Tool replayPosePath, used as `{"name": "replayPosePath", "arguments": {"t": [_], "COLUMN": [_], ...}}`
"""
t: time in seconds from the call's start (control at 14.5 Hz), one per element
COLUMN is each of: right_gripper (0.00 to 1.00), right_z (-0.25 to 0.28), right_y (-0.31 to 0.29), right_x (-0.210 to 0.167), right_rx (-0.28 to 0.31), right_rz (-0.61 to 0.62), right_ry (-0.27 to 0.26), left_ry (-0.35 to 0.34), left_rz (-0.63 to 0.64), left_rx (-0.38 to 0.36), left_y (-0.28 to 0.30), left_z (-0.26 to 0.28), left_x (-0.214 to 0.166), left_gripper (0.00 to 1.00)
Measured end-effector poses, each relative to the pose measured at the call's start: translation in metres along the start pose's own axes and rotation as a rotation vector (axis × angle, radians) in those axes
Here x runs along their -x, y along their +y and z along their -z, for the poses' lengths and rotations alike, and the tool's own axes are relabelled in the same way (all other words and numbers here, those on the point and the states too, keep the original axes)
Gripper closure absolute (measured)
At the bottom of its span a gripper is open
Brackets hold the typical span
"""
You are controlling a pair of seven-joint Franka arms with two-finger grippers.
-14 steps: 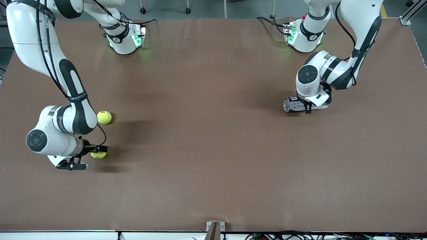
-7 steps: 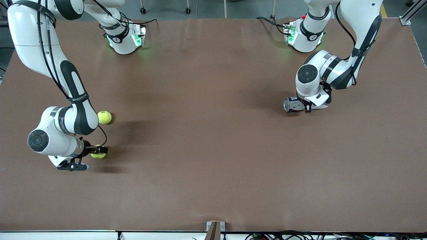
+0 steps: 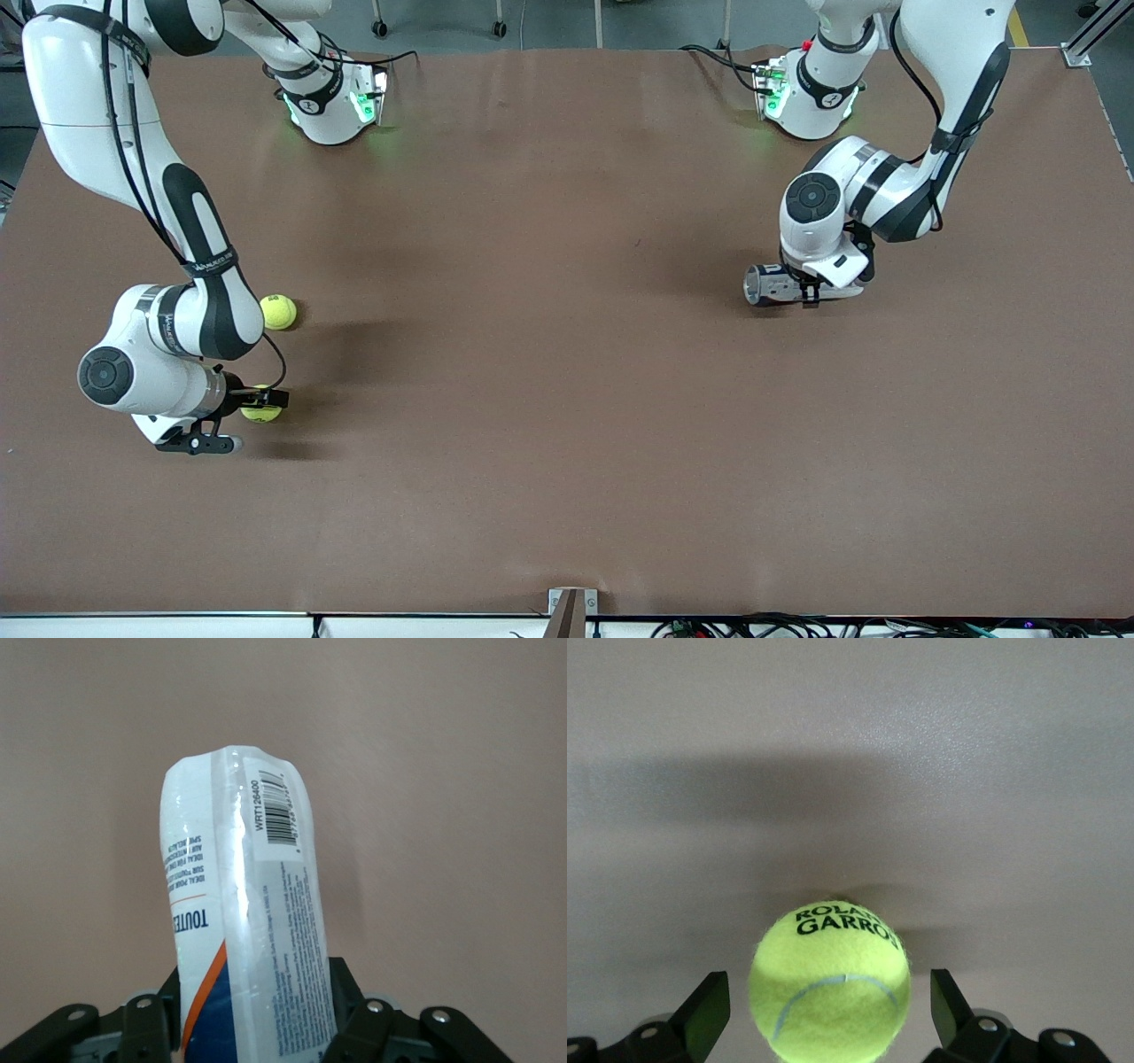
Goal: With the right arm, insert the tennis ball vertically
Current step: 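Lift the can with the left gripper while the right gripper brings the ball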
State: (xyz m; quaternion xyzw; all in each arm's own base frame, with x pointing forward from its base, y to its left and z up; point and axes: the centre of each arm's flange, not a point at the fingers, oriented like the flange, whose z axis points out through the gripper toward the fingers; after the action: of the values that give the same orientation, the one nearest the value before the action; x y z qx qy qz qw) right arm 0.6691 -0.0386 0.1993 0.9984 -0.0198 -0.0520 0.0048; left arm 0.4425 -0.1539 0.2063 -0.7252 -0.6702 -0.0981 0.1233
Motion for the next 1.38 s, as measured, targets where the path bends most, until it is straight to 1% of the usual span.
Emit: {"name": "replayPosePath", "arguments": {"t": [0.21, 0.48, 0.62, 0.69, 0.76, 0.83, 0.9, 1.24, 1.38], "right_gripper": [0.0, 0.01, 0.1, 0.11, 0.18, 0.28, 0.33, 0.33, 0.33], "right_z": [-0.002, -0.003, -0.003, -0.003, -0.003, -0.002, -0.001, -0.001, 0.0], "right_y": [0.0, 0.0, 0.0, 0.0, 0.0, 0.0, 0.0, 0.0, -0.003], "right_x": [0.0, 0.0, 0.0, 0.0, -0.001, -0.001, -0.002, -0.002, -0.003], "right_rx": [0.0, 0.0, 0.0, 0.0, 0.0, 0.001, 0.001, 0.001, 0.001], "right_rz": [0.0, 0.001, 0.002, 0.004, 0.004, 0.004, 0.004, 0.009, 0.031], "right_ry": [-0.001, -0.002, -0.002, -0.001, 0.003, 0.009, 0.012, 0.013, 0.015], "left_ry": [-0.043, -0.105, -0.131, -0.139, -0.145, -0.15, -0.158, -0.238, -0.268], "left_rz": [0.007, -0.021, -0.05, -0.063, -0.069, -0.075, -0.079, -0.107, -0.118], "left_rx": [0.012, 0.01, 0.017, 0.022, 0.027, 0.03, 0.033, 0.054, 0.057], "left_y": [0.021, 0.05, 0.057, 0.06, 0.062, 0.066, 0.07, 0.085, 0.086], "left_z": [0.025, 0.061, 0.076, 0.083, 0.091, 0.099, 0.107, 0.134, 0.142], "left_x": [0.027, 0.079, 0.109, 0.125, 0.14, 0.155, 0.169, 0.227, 0.248], "left_gripper": [0.36, 0.35, 0.35, 0.35, 0.35, 0.35, 0.35, 0.35, 0.35]}}
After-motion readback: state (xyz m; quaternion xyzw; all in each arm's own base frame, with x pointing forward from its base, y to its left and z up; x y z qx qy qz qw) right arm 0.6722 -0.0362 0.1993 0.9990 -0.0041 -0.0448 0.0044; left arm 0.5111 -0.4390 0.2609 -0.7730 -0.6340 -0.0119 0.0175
